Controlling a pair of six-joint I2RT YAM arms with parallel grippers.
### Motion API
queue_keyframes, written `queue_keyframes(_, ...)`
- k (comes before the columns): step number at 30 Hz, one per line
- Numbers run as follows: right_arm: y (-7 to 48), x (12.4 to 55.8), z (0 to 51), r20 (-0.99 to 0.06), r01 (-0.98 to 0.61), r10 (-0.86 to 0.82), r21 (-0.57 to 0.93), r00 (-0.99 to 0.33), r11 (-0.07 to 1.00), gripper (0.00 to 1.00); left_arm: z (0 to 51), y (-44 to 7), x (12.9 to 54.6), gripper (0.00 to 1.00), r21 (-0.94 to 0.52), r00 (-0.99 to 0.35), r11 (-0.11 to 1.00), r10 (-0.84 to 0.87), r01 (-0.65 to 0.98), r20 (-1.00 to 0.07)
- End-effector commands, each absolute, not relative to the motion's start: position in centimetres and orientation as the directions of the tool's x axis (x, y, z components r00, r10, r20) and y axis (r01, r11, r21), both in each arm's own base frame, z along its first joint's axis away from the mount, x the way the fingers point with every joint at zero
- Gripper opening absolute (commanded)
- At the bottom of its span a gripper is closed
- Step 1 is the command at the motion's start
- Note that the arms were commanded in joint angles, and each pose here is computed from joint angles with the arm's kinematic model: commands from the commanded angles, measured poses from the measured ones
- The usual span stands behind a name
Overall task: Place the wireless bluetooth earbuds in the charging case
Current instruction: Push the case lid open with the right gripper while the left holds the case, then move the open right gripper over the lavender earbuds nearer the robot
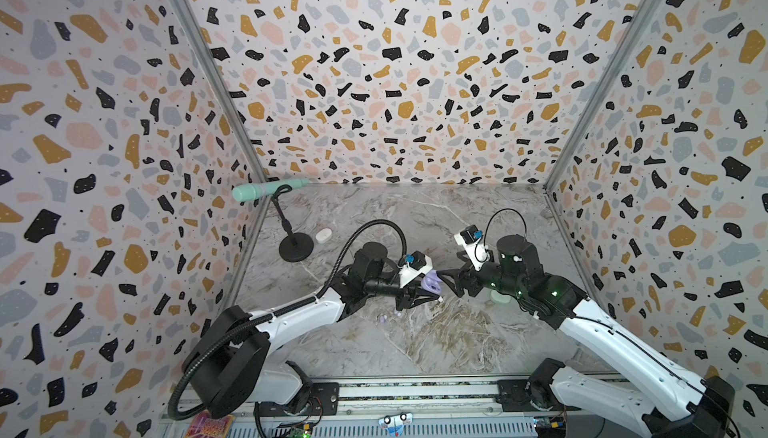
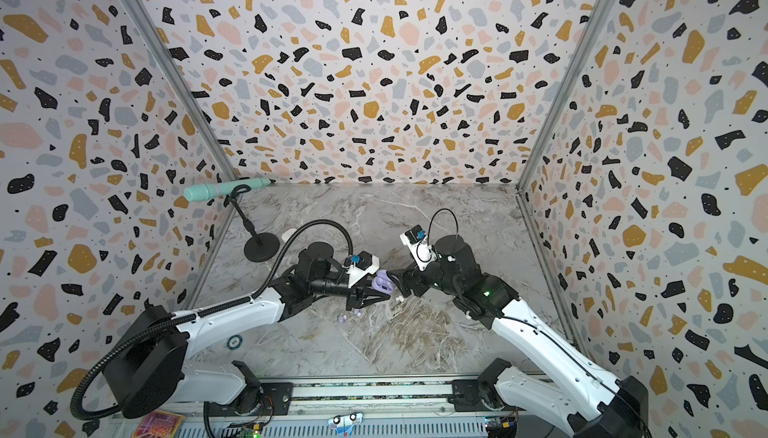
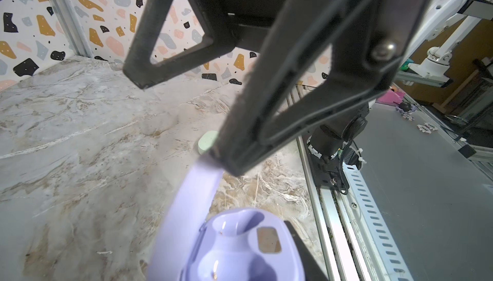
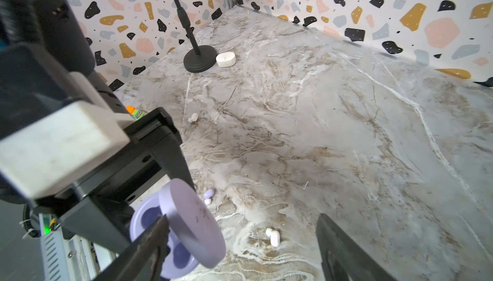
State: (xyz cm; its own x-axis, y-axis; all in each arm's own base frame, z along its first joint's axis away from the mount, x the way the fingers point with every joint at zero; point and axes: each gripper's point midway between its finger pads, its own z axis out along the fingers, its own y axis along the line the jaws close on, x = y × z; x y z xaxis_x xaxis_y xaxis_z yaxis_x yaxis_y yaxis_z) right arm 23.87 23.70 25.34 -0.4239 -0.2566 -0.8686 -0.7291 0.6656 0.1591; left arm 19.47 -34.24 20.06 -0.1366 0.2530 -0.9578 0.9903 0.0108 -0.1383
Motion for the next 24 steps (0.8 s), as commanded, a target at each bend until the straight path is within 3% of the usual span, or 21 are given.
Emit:
queue_keyframes(1, 23.1, 24.9, 25.7, -0.868, -0.695, -0.249, 0.142, -0.43, 0.705, 0.86, 22.8, -34.4, 18.0, 0.23, -0.067, -0.054, -0.069, 0.183, 0.995, -0.982)
queue_keyframes(15, 23.1, 24.3, 27.8, -0.868, -0.696, -0.195, 0.211, -0.456, 0.686, 0.91, 22.4, -34.2, 18.9, 0.23, -0.11, -0.105, -0.017, 0.181, 0.994, -0.978)
queue_keyframes(24, 23.4, 22.4, 25.6, -0.786, -0.657, -0.165, 0.359, -0.596, 0.663, 0.94, 23.7, -30.3, 24.3, 0.23, -0.183, -0.196, 0.173, 0.06, 0.968, -0.979)
